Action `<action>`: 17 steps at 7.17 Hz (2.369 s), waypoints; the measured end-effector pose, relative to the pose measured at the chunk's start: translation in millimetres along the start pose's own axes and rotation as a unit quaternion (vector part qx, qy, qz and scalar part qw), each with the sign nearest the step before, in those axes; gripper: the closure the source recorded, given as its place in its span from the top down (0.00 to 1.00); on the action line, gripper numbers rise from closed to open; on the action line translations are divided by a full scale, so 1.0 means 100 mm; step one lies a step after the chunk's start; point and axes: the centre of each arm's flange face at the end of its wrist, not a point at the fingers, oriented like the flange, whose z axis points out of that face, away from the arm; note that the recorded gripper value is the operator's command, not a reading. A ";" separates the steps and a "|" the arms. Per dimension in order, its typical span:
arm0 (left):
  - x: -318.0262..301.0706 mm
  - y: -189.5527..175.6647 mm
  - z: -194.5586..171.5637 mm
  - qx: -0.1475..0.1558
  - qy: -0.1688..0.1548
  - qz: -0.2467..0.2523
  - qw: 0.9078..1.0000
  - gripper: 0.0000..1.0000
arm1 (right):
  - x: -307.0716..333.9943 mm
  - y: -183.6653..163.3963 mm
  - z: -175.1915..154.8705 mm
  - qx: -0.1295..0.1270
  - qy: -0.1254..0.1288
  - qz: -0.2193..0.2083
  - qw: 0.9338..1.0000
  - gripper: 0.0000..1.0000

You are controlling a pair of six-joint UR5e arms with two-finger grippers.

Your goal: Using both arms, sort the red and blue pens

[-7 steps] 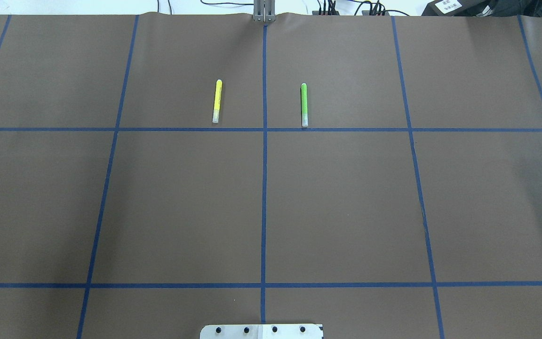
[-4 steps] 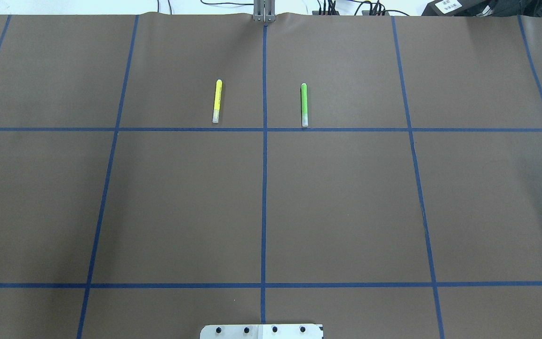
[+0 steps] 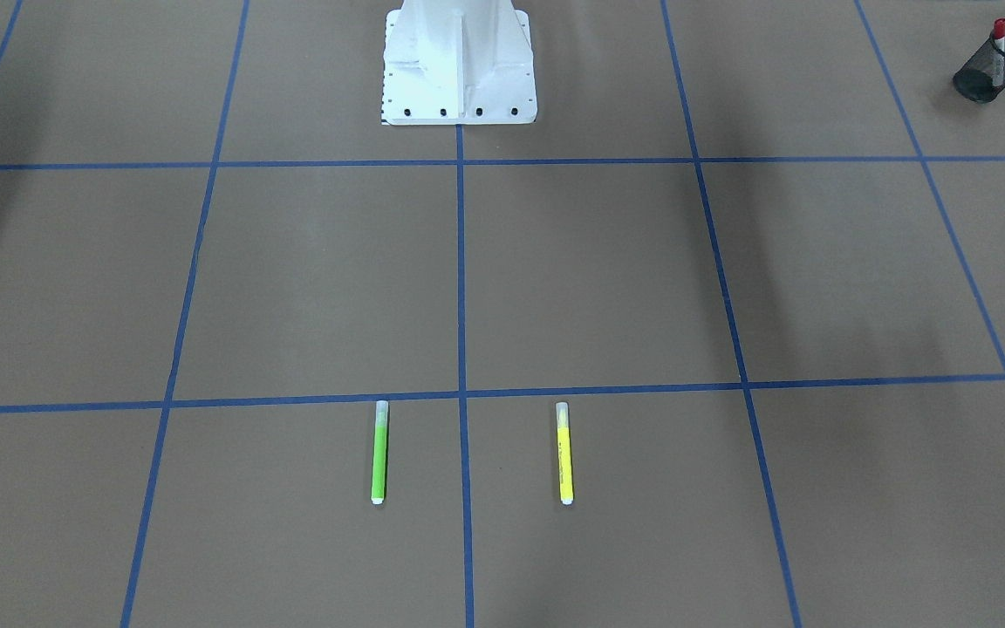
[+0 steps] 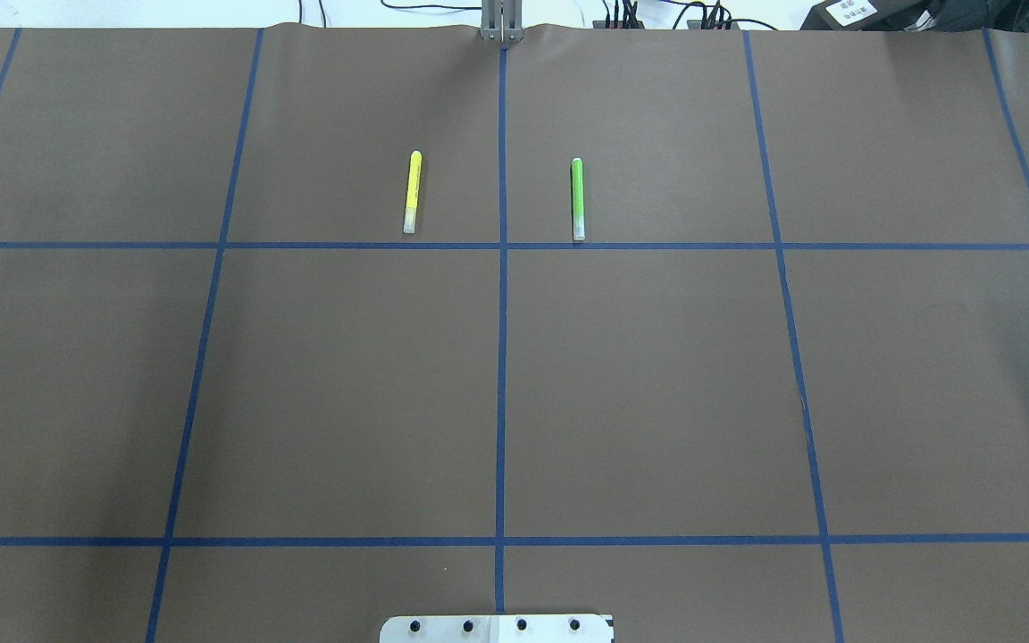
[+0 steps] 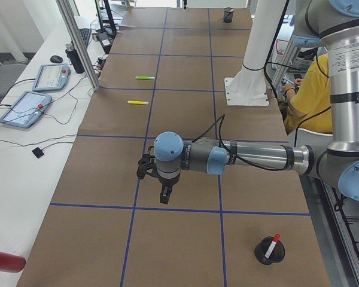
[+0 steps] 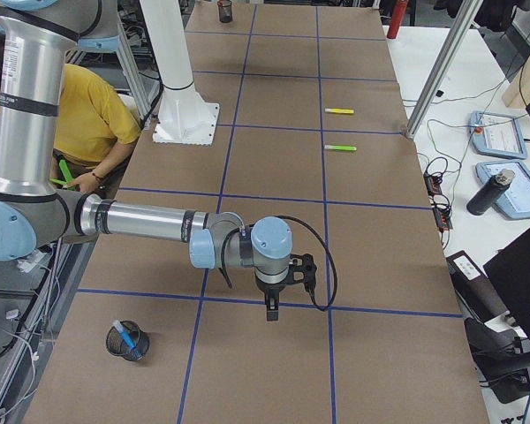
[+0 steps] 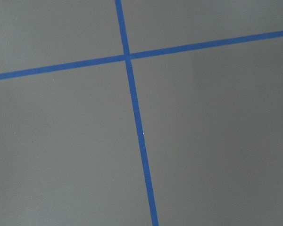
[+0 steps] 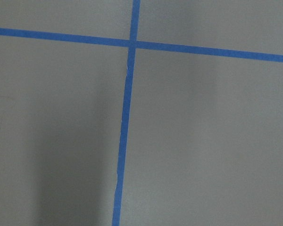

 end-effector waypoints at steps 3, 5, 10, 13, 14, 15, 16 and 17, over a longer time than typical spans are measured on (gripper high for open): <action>-0.01 0.02 0.00 -0.001 -0.004 0.000 1.000 1.00 | 0.00 0.03 -0.02 0.002 0.003 -0.002 1.000 1.00; 0.00 0.01 -0.03 0.002 -0.005 0.000 1.000 1.00 | -0.02 0.02 -0.04 0.005 0.001 -0.002 1.000 1.00; 0.02 0.02 -0.05 0.004 -0.005 0.001 1.000 1.00 | -0.08 0.00 -0.11 0.011 -0.002 -0.008 1.000 1.00; 0.03 0.03 -0.06 0.005 -0.004 0.003 1.000 1.00 | -0.09 0.00 -0.11 0.011 -0.003 -0.009 1.000 1.00; 0.04 0.03 -0.07 0.005 -0.004 0.003 1.000 1.00 | -0.09 0.00 -0.11 0.011 -0.004 -0.009 1.000 1.00; 0.04 0.03 -0.07 0.006 -0.004 0.003 1.000 1.00 | -0.10 0.00 -0.12 0.011 -0.004 -0.009 1.000 1.00; 0.04 0.02 -0.07 0.006 -0.004 0.003 1.000 1.00 | -0.10 0.00 -0.11 0.011 -0.004 -0.009 1.000 1.00; 0.04 0.02 -0.07 0.006 -0.004 0.003 1.000 1.00 | -0.10 0.00 -0.11 0.011 -0.004 -0.009 1.000 1.00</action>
